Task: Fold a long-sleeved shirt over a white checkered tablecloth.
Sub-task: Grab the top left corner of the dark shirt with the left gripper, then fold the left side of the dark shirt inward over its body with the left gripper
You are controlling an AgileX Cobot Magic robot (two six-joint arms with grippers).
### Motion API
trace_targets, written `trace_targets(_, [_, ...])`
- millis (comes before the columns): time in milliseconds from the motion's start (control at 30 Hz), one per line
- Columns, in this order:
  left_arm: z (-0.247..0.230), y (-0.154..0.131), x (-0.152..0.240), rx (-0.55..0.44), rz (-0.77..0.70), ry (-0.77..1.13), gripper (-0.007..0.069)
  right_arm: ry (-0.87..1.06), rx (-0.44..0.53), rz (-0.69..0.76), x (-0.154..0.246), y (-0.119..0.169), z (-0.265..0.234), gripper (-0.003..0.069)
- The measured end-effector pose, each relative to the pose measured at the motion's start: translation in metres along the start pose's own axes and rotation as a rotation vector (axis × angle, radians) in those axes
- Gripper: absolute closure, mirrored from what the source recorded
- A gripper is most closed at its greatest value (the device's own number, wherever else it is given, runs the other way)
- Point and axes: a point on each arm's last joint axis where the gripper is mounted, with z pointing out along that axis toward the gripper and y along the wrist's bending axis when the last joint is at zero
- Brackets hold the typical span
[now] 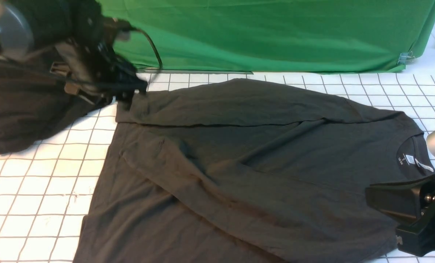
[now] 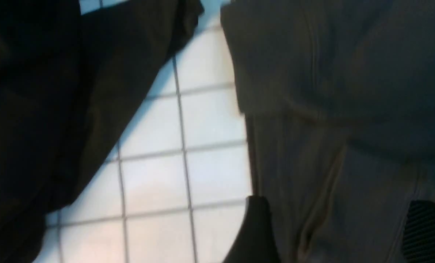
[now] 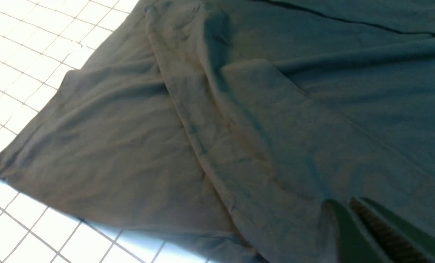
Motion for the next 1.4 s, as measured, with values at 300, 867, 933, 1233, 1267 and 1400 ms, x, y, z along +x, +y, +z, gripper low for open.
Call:
trace_targets(300, [0.063, 0.024, -0.017, 0.003, -0.151, 0.033, 0.0147, 0.000, 0.000, 0.001, 0.000, 0.000, 0.000, 0.0626])
trace_targets(867, [0.125, 0.024, -0.014, 0.122, -0.275, 0.000, 0.0250, 0.000, 0.000, 0.002, 0.000, 0.000, 0.000, 0.0610])
trace_targets(933, [0.125, 0.024, -0.014, 0.121, -0.270, -0.003, 0.0348, 0.000, 0.000, 0.002, 0.000, 0.000, 0.000, 0.0608])
trace_targets(1233, [0.117, 0.026, -0.016, 0.105, -0.171, -0.007, 0.0601, 0.000, 0.000, 0.002, 0.000, 0.000, 0.000, 0.0608])
trace_targets(1267, [0.112, 0.027, -0.018, 0.099, -0.163, -0.015, 0.0601, 0.000, 0.000, 0.002, 0.000, 0.000, 0.000, 0.0608])
trace_targets(1400, [0.085, 0.031, -0.027, 0.082, -0.140, -0.061, 0.0601, 0.000, 0.000, 0.002, 0.000, 0.000, 0.000, 0.0608])
